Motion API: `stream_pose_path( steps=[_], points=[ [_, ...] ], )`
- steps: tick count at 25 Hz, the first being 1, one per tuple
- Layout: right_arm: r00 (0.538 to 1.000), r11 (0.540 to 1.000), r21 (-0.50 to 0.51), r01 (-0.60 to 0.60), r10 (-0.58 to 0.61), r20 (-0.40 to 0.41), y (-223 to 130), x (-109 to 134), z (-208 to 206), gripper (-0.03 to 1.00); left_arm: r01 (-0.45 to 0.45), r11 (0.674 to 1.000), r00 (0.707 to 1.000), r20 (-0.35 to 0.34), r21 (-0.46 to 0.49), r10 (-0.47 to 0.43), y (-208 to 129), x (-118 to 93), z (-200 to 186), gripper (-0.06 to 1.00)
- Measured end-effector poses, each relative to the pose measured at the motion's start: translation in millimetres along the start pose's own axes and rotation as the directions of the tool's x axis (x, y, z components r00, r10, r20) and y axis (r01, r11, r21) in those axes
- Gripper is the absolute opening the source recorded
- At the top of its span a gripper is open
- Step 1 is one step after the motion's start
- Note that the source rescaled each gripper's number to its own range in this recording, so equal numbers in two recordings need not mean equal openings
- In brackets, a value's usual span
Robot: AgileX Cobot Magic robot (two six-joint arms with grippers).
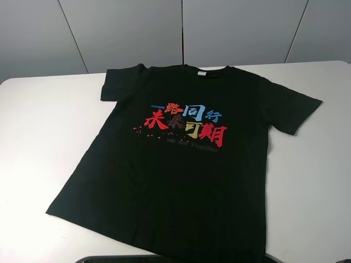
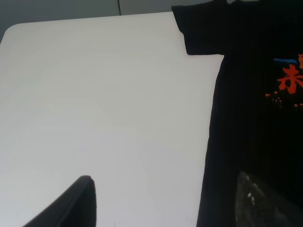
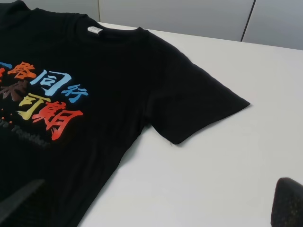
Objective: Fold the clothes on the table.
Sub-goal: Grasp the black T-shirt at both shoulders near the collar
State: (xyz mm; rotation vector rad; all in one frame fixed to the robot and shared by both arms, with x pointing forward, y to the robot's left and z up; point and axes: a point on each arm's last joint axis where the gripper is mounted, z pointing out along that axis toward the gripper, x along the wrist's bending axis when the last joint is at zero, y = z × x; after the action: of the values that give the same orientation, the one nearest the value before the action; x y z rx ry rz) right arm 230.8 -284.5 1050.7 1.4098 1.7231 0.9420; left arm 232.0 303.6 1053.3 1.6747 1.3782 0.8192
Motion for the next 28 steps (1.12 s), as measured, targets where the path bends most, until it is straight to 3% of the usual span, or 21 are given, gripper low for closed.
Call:
stream_pose_path(
  steps=[14,18,21,23,25,28],
  points=[
    [1.0,1.0,-0.002,-0.001,0.001,-0.001,0.2,0.1,0.0,1.0,0.007,1.0,1.0,-0.007,0.0,-0.007,0.0,0.7,0.0,0.8],
    [1.0,1.0,-0.031,0.001,-0.001,0.005,3.9,-0.2,-2.6,1.0,0.038,0.999,0.998,-0.048,0.002,-0.037,0.6,4.3,0.6,0.8],
    [0.999,0.989,-0.147,0.012,-0.008,0.033,21.7,-2.1,-15.3,1.0,0.032,0.999,0.995,-0.096,0.032,-0.029,7.4,8.4,6.3,0.8],
    [0.997,0.978,-0.204,0.031,-0.017,0.07,42.5,-7.0,-21.3,1.0,0.005,1.0,0.995,-0.104,-0.005,-0.005,20.8,9.1,10.0,0.8],
    [0.995,0.977,-0.21,0.045,-0.026,0.095,67.3,-13.0,-22.9,1.0,-0.021,0.998,0.995,-0.101,-0.067,0.015,41.7,8.5,15.6,0.8],
    [0.995,0.983,-0.179,0.052,-0.037,0.091,109.5,-21.8,-11.7,1.0,-0.074,0.996,0.992,-0.104,-0.057,0.067,67.3,8.2,32.7,0.78]
  ],
)
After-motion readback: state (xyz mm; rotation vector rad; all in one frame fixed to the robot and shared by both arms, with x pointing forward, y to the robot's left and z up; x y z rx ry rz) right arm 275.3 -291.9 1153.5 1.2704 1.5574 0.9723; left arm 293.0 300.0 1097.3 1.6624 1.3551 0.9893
